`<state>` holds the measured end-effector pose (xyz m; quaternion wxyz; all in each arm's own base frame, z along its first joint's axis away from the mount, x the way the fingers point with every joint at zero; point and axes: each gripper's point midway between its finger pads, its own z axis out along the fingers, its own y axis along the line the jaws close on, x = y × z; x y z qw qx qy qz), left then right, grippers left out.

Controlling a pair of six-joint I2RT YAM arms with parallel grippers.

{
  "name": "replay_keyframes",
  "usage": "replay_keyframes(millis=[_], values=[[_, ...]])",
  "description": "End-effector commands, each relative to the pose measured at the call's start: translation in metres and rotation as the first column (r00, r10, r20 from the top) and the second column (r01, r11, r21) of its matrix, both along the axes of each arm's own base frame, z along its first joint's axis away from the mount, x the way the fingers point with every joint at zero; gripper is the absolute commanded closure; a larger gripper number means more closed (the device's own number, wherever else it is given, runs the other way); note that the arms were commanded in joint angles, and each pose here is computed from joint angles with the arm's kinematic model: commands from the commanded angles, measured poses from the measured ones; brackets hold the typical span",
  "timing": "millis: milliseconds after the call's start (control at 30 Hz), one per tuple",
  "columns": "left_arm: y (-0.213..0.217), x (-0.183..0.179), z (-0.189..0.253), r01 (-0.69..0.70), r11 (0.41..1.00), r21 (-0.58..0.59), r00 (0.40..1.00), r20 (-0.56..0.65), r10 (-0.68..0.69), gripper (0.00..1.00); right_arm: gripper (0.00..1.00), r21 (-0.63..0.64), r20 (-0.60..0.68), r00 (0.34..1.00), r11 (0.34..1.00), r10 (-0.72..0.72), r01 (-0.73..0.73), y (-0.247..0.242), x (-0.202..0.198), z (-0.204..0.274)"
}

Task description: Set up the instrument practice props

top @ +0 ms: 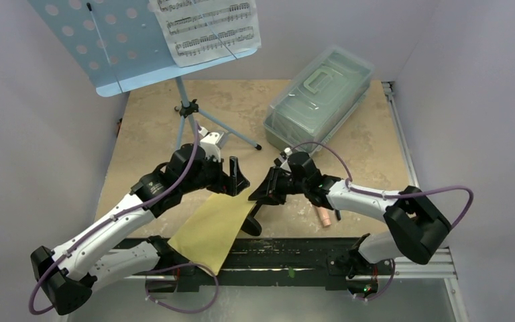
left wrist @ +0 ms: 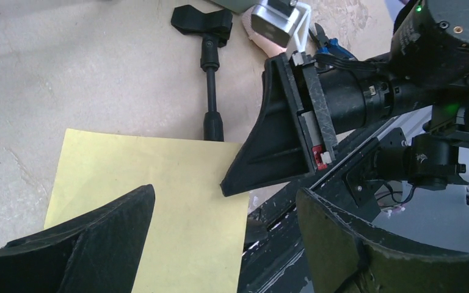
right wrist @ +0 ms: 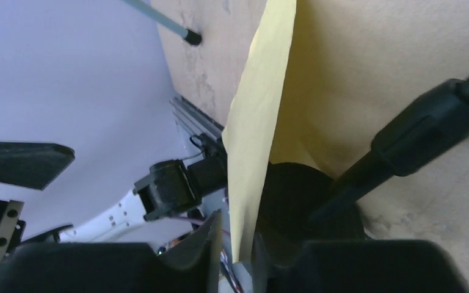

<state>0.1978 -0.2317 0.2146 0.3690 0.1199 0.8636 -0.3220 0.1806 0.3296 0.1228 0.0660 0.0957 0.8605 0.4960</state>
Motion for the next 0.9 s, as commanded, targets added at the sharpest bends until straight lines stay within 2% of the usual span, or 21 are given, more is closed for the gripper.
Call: replay_keyframes(millis=[0, 33, 167, 233, 300, 400, 467, 533, 600, 767, 833, 867], values=[[0.001, 0.003, 0.034, -0.003, 0.999, -0.032, 0.992, 0.123, 0.006, 0.14, 0.93, 0.198, 0.058, 0.998, 0.98, -0.012, 0.0, 0.031, 0.017, 0.061], [0.001, 0.002, 0.039, 0.007, 0.999, -0.032, 0.989, 0.147, -0.003, 0.13, 1.0, 0.192, 0.094, 0.995, 0.981, -0.028, 0.009, 0.034, 0.026, 0.072], [0.009, 0.0, 0.065, 0.028, 1.0, -0.005, 0.963, 0.267, -0.025, 0.07, 1.0, 0.212, 0.27, 0.955, 0.975, -0.126, 0.069, 0.038, 0.058, 0.144], [0.019, 0.005, 0.073, -0.003, 0.998, 0.067, 0.948, 0.317, -0.019, 0.04, 1.0, 0.237, 0.348, 0.91, 0.96, -0.227, 0.149, 0.029, 0.074, 0.188], [0.029, 0.014, 0.083, -0.06, 0.99, 0.124, 0.934, 0.356, 0.012, 0.02, 1.0, 0.276, 0.289, 0.883, 0.916, -0.369, 0.292, 0.019, 0.09, 0.214], [0.037, 0.027, 0.101, -0.129, 0.976, 0.176, 0.903, 0.427, 0.043, 0.0, 1.0, 0.234, 0.241, 0.859, 0.886, -0.452, 0.4, 0.013, 0.107, 0.235], [0.036, 0.036, 0.111, -0.162, 0.966, 0.204, 0.883, 0.467, 0.049, 0.0, 1.0, 0.228, 0.219, 0.855, 0.877, -0.47, 0.424, 0.014, 0.112, 0.243], [0.033, 0.045, 0.118, -0.211, 0.95, 0.23, 0.855, 0.514, 0.066, 0.0, 1.0, 0.277, 0.179, 0.854, 0.858, -0.488, 0.432, 0.018, 0.111, 0.254], [0.038, 0.056, 0.123, -0.309, 0.911, 0.272, 0.813, 0.573, 0.105, 0.0, 1.0, 0.309, 0.164, 0.852, 0.846, -0.497, 0.435, 0.021, 0.107, 0.264], [0.06, 0.079, 0.118, -0.526, 0.741, 0.418, 0.739, 0.656, 0.154, 0.01, 1.0, 0.303, 0.194, 0.8, 0.81, -0.568, 0.502, 0.012, 0.108, 0.286], [0.06, 0.084, 0.118, -0.558, 0.72, 0.413, 0.722, 0.669, 0.176, 0.07, 1.0, 0.311, 0.206, 0.786, 0.8, -0.583, 0.513, 0.008, 0.104, 0.292], [0.058, 0.084, 0.119, -0.553, 0.729, 0.403, 0.721, 0.669, 0.178, 0.14, 1.0, 0.312, 0.211, 0.779, 0.796, -0.59, 0.519, 0.006, 0.104, 0.294]])
